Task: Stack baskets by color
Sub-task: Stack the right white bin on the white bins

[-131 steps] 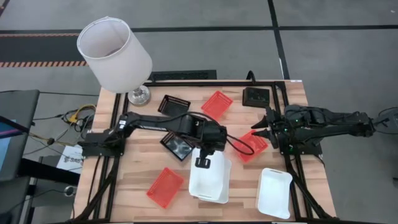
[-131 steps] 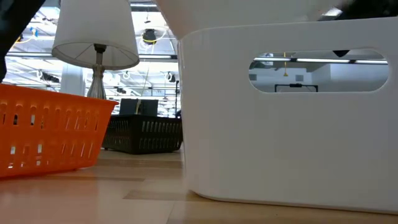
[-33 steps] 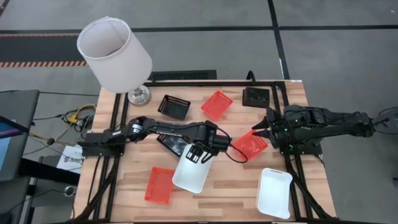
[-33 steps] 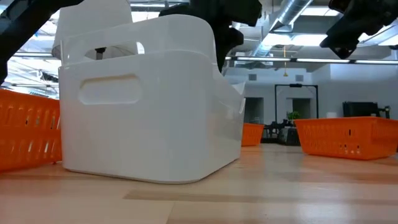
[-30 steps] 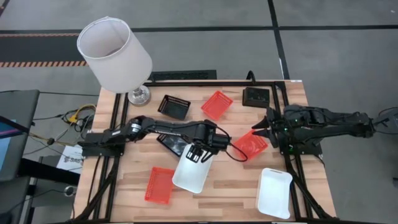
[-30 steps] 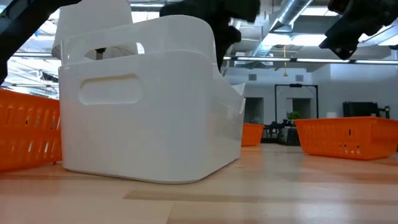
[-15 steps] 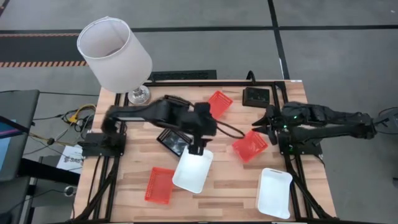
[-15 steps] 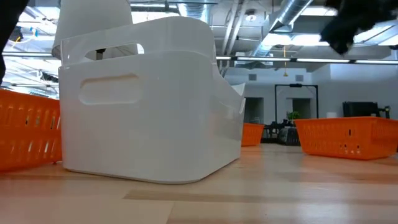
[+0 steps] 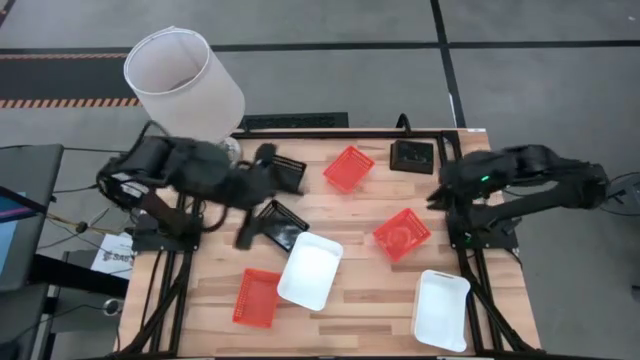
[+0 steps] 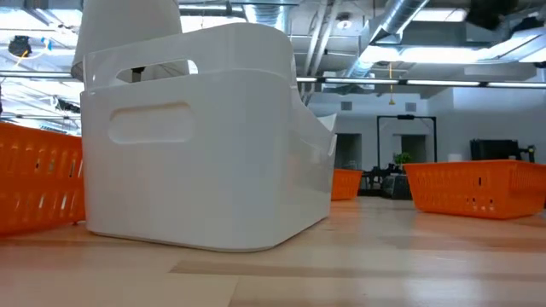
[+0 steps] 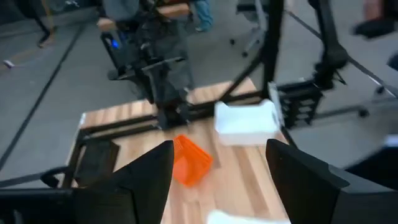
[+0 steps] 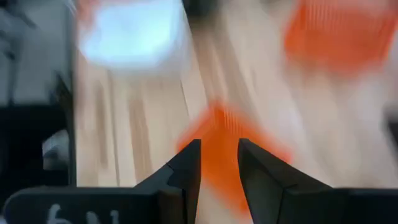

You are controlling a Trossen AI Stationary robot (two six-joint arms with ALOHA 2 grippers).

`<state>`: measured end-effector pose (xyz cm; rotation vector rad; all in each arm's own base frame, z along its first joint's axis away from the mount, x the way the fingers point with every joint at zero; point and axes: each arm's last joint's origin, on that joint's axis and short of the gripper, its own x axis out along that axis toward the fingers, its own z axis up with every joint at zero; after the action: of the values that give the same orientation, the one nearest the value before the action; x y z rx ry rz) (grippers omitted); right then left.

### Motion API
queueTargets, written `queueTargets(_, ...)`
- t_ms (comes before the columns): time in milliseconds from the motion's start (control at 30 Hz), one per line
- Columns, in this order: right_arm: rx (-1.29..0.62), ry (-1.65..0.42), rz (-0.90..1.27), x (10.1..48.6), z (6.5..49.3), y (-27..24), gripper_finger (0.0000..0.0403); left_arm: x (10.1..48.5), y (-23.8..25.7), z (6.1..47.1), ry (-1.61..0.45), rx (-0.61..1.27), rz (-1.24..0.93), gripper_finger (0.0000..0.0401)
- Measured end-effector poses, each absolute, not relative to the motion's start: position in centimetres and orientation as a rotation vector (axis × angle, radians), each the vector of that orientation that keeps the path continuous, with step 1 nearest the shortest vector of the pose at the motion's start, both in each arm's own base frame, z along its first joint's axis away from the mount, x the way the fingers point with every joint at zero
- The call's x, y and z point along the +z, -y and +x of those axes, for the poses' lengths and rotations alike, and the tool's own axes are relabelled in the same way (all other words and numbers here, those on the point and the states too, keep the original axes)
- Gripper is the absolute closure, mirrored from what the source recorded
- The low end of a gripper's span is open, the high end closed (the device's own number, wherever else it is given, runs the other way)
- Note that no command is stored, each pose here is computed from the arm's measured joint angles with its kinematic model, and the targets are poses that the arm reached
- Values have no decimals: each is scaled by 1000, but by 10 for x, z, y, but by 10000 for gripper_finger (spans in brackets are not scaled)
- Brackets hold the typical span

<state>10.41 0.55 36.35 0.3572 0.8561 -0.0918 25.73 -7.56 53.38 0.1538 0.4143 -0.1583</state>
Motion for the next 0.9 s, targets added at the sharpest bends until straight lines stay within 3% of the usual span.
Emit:
queueTargets(133, -172, -1170, 474, 334, 110, -15, 280, 532, 100, 236, -452, -164, 174, 156)
queueTargets(300, -129, -1362, 565, 306, 121, -41, 280, 522, 132, 216, -510, -62, 219, 156)
queueTargets(533, -92, -1428, 610, 289, 127, -87, 280, 474, 174, 212, -571, 95, 320, 156)
queueTargets(900, -112, -1367, 629, 261, 136, -170, 280, 370, 192, 232, -505, 241, 219, 156)
